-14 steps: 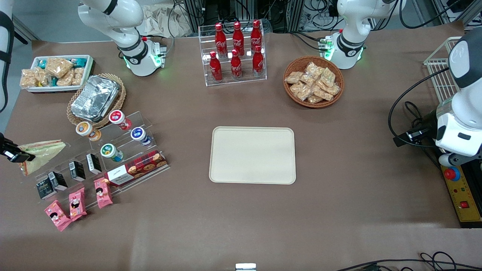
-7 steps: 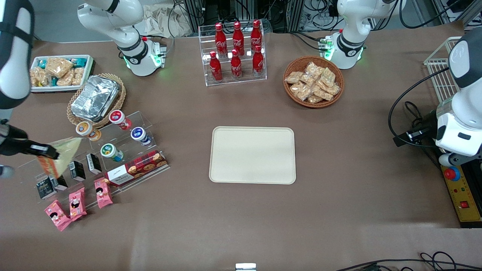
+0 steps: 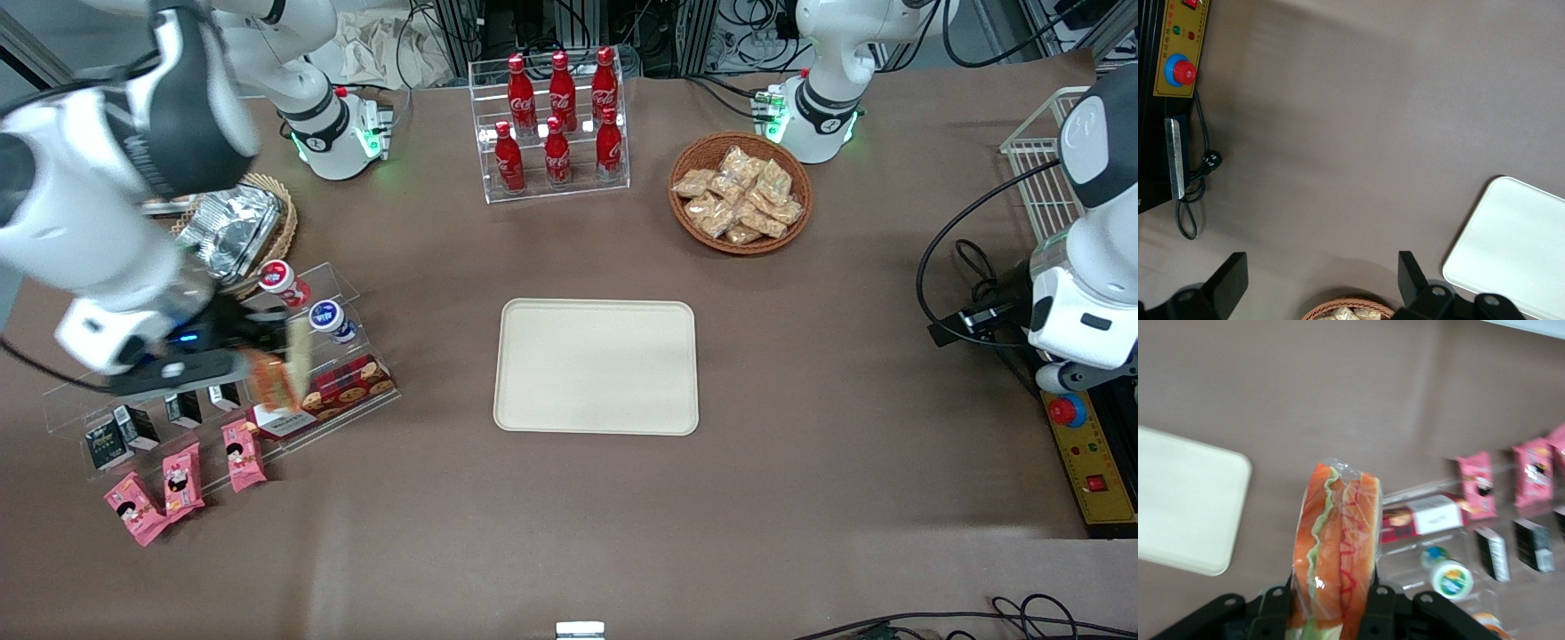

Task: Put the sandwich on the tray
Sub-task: 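Lift the sandwich out of the rack and carry it toward the tray, then lower the held sandwich onto the cream tray and open the right gripper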

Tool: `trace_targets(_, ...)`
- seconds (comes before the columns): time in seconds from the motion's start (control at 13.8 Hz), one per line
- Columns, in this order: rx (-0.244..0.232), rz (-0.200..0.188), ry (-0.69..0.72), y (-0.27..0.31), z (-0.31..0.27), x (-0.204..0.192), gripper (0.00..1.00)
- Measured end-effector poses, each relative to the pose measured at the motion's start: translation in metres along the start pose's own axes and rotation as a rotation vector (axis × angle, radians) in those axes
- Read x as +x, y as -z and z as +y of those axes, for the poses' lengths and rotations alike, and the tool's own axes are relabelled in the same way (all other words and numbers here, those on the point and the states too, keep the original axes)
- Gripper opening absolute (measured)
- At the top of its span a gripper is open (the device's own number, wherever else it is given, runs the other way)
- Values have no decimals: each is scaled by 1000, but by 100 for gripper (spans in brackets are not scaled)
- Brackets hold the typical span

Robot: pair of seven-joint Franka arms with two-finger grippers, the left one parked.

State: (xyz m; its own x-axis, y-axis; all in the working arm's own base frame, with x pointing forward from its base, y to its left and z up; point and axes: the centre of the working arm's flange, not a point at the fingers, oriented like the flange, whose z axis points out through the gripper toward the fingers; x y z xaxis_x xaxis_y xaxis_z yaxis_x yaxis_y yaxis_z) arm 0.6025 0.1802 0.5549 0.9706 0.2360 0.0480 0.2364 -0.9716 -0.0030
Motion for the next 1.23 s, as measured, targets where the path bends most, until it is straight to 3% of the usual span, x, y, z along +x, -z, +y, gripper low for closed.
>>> trace_targets(0.43,29,14,305,-85,-182,6,37)
trace_targets(0.72,43,44,530,-138,-231,10,37)
trace_targets(1.23,-52,103,844,-216,-309,-5,37)
